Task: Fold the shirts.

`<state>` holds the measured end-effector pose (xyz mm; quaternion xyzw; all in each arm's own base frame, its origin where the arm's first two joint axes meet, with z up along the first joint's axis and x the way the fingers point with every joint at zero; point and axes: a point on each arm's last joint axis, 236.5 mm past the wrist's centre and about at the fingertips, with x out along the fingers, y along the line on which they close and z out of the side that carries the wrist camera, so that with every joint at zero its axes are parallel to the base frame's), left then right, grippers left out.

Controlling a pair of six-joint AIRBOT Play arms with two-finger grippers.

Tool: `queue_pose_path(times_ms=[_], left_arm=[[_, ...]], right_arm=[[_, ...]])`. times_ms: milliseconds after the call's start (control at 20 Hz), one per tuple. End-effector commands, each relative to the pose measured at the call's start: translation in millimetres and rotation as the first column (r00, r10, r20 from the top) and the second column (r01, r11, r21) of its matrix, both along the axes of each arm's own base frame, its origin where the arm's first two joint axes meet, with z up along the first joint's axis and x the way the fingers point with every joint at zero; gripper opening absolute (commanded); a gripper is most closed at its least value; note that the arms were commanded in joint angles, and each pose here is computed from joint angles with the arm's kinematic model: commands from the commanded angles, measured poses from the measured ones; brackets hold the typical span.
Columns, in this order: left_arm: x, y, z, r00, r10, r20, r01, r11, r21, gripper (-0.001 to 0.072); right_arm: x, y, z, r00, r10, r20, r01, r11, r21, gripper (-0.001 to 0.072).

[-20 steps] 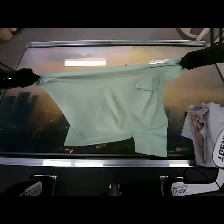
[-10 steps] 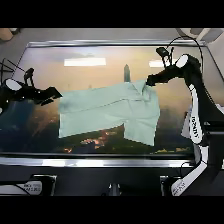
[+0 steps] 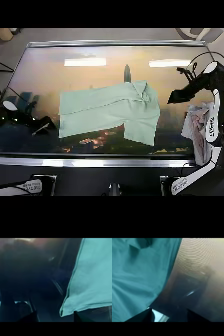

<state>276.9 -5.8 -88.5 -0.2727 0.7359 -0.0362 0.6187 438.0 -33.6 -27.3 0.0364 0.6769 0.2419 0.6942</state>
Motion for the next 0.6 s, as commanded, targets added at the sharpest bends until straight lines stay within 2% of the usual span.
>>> queue_pose_path(times_ms=[0, 150, 250, 350, 450, 500, 550], left_arm=[[-15, -30, -15, 0.998, 0.067, 0.002, -0.066, 0.991, -0.112, 0.0471], [3, -39, -17, 0.993, 0.098, 0.058, -0.091, 0.989, -0.117, 0.0471], [7, -46, -19, 0.993, 0.086, 0.077, -0.078, 0.992, -0.102, 0.0470], [13, -48, -21, 0.991, 0.096, 0.093, -0.088, 0.992, -0.085, 0.0423], [17, -47, -22, 0.988, 0.114, 0.101, -0.107, 0.991, -0.076, 0.0214], [18, -47, -22, 0.988, 0.114, 0.102, -0.106, 0.991, -0.076, 0.0059], [18, -47, -22, 0.988, 0.110, 0.104, -0.103, 0.992, -0.076, 0.0029]], right_arm=[[-25, 8, -13, 0.995, 0.040, -0.096, -0.037, 0.999, 0.031, 0.0431], [-14, 17, -21, 0.997, 0.056, -0.057, -0.056, 0.998, -0.004, 0.0441], [-9, 21, -24, 0.997, 0.075, -0.036, -0.076, 0.997, -0.025, 0.0498], [-10, 23, -30, 0.996, 0.081, -0.046, -0.082, 0.996, -0.028, 0.0498], [-18, 26, -41, 0.993, 0.083, -0.085, -0.084, 0.996, -0.012, 0.0493], [-23, 34, -46, 0.991, 0.089, -0.105, -0.088, 0.996, 0.013, 0.0491], [-27, 42, -53, 0.988, 0.098, -0.122, -0.095, 0.995, 0.034, 0.0491]])
